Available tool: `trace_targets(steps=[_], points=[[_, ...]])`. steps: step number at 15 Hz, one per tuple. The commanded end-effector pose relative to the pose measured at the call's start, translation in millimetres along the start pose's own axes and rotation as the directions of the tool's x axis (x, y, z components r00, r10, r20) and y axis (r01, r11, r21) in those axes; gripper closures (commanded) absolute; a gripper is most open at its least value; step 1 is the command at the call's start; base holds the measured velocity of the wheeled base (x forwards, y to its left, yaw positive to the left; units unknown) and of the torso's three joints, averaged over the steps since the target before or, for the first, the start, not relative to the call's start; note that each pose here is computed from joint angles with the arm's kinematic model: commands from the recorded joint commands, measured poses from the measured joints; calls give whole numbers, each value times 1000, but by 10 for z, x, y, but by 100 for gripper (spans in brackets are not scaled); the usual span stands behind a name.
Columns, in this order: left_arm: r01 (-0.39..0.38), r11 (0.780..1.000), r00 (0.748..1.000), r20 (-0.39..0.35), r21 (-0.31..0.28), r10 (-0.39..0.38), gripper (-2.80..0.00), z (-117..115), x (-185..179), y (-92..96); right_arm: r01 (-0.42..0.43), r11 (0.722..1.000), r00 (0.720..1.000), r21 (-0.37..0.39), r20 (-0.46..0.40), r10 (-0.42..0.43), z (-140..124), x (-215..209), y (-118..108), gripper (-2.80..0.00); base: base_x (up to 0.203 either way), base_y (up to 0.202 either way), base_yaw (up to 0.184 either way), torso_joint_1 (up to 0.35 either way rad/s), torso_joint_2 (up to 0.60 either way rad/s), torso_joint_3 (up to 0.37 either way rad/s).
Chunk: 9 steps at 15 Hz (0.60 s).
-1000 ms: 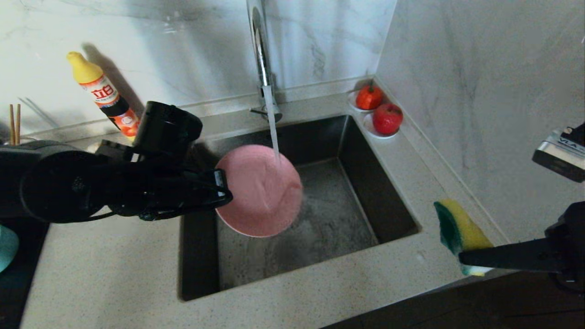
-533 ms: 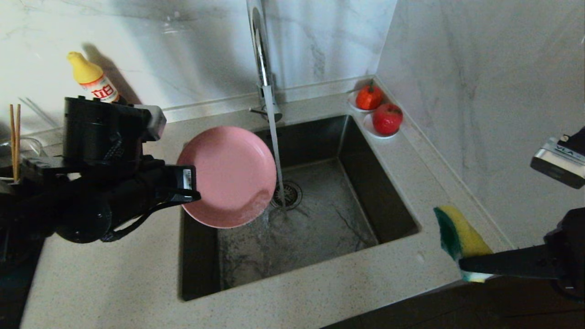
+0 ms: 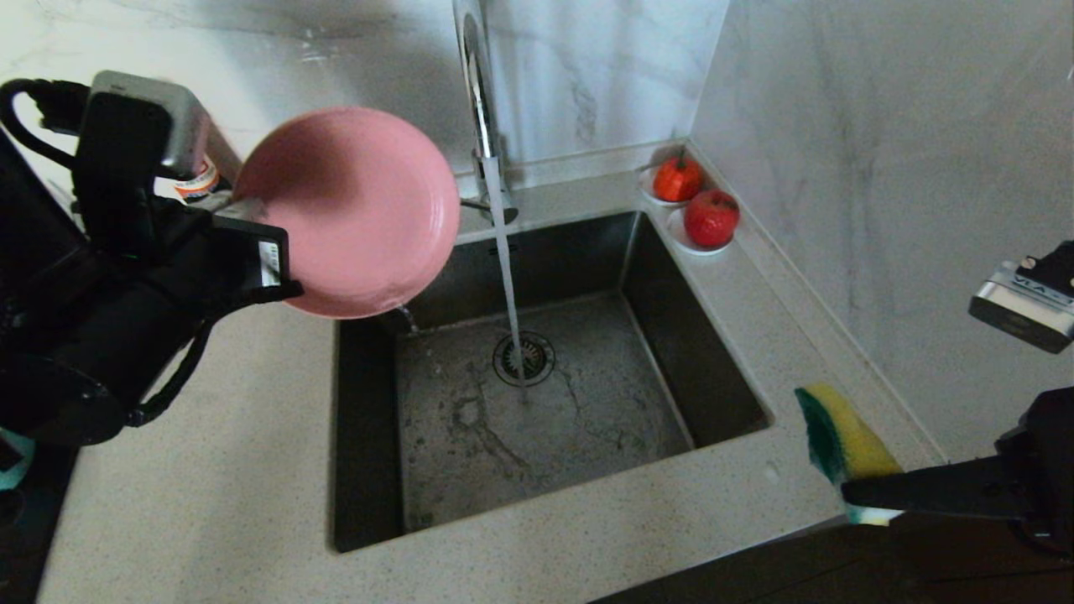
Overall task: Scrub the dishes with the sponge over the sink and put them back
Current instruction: Wash the plate, then wipe the plate
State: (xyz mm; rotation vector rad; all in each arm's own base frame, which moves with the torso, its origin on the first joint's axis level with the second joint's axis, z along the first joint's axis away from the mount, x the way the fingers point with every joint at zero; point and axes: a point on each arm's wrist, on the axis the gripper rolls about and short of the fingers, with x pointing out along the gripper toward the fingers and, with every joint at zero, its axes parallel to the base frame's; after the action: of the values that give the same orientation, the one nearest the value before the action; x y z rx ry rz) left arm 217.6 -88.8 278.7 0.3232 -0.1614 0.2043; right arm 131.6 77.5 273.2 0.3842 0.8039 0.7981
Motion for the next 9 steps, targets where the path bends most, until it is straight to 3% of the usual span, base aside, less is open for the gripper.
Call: trace_targets(steps=[1,3,6,8,9], points=[[-75,997,987,141,-33,79,0,110,-90,126,-1,1000,1000,5,-9,1,12,22,-5,0,0,0,0,0,0,0],[-98,995,974,200,-33,103,0,154,-159,197,-2,1000,1000,6,-16,2,16,45,-8,0,0,0,0,0,0,0],[-87,995,973,213,-39,93,0,201,-201,245,0,1000,1000,10,-23,0,26,74,-18,0,0,0,0,0,0,0],[-58,998,984,169,-32,63,0,196,-191,236,-7,1000,1000,0,-10,7,31,33,12,0,0,0,0,0,0,0],[-22,999,994,109,-27,25,0,176,-204,235,-15,1000,1000,-7,-10,15,36,25,34,0,0,0,0,0,0,0]])
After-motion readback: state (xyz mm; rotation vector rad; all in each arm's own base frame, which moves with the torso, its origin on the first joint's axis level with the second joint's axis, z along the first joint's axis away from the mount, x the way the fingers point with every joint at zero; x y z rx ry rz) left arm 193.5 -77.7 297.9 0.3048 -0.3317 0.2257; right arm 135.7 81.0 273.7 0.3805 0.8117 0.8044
